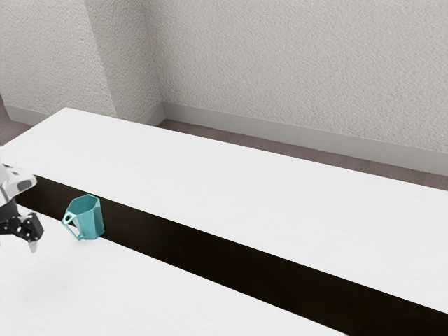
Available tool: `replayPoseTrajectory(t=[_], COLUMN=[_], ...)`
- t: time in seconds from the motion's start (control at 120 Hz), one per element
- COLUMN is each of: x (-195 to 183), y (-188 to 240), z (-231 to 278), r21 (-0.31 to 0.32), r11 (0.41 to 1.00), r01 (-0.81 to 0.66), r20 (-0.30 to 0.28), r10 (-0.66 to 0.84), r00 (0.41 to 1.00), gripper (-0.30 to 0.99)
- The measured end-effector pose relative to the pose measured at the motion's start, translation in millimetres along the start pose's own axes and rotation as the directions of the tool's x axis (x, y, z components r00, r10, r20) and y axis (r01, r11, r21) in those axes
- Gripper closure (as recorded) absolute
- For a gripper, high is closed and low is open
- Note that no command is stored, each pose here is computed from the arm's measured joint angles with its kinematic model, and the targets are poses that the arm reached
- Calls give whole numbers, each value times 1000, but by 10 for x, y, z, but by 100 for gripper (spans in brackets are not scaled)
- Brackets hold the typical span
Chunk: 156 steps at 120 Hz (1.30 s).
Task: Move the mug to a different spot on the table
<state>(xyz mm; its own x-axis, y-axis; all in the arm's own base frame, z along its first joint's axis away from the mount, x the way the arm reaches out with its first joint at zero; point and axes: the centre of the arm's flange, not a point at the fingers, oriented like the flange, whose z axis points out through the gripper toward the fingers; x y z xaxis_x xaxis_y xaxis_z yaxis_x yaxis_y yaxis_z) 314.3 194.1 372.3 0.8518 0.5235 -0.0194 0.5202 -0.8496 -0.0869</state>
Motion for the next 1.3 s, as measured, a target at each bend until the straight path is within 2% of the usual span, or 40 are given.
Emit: replayPoseTrajectory(t=[0.267,0.567,0.7,1.0,1.3], x=[78,392,491,717,825], y=[-164,-138,-70,185,339], z=[385,535,601,684,717], r21=[-23,4,23,53,71], r11=[997,975,961,926,903], r01=[-78,-222,-276,-373,-423], r20=[-21,-199,-255,-337,-371], r10=[78,219,273,368,418], r00=[997,955,928,867,829], gripper=[2,2,2,2,2])
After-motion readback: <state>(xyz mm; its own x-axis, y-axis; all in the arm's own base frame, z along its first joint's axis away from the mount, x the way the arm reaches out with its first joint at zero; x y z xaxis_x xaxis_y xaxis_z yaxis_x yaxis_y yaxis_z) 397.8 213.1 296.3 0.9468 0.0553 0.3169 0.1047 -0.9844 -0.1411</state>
